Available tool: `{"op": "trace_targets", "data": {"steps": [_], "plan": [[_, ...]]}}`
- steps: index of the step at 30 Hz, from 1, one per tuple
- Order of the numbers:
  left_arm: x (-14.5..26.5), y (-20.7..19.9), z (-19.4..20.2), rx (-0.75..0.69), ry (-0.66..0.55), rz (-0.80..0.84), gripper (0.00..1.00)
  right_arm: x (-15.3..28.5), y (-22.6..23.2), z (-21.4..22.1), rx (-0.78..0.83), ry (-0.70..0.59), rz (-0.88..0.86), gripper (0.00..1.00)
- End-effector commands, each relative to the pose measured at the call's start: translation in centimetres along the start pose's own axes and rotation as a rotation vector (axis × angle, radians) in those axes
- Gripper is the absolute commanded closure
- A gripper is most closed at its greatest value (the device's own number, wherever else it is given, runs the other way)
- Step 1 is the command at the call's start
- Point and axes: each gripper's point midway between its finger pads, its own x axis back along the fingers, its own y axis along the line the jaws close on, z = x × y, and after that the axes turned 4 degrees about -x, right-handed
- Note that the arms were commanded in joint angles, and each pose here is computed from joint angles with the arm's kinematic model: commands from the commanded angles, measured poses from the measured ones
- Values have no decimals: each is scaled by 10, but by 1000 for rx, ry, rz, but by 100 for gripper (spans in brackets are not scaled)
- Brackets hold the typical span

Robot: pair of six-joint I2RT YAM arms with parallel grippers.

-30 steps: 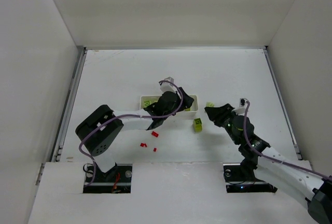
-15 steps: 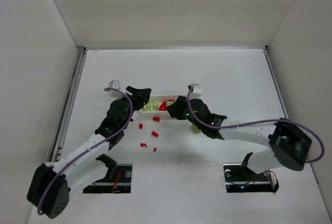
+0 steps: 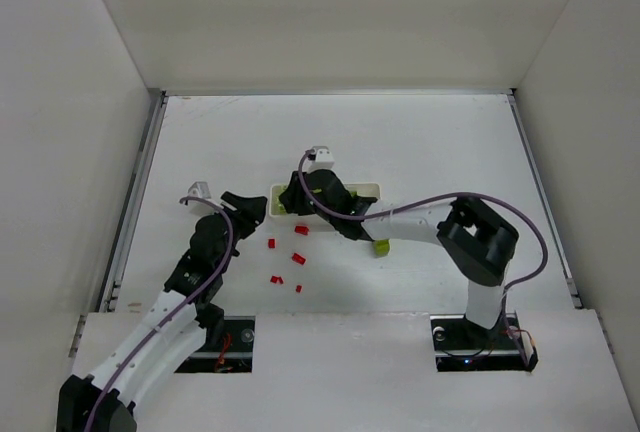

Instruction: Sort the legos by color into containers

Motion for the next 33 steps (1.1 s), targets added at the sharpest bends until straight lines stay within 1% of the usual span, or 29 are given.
{"op": "trace_targets", "data": {"steps": [1, 7, 10, 12, 18, 22, 25, 29, 31, 33], "plan": [[2, 4, 3, -6, 8, 0, 51, -10, 9, -8, 14, -13, -3, 68], [2, 5, 3, -13, 7, -1, 51, -17, 5, -4, 17, -5, 23, 59], [2, 5, 3, -6, 5, 1, 51, -17, 6, -4, 17, -6, 21, 51], [1, 5, 2, -8, 6, -2, 51, -14, 7, -7, 16, -11, 20, 47], [1, 1, 1, -4, 3, 6, 51, 10, 8, -32, 17, -81, 26, 41], [1, -8, -2, -13, 8, 21, 51, 41, 2, -49, 17, -130, 26, 41], [2, -16, -3, -13, 10, 42, 51, 79, -24, -54, 23, -179, 66, 42], [0, -28, 4, -35, 34, 69, 51, 144, -91, -46, 18, -242, 199, 42], [-3, -32, 10, -50, 44, 84, 51, 171, -122, -37, 6, -253, 274, 38], [-6, -34, 16, -59, 57, 89, 51, 192, -147, -25, -8, -228, 351, 32]]}}
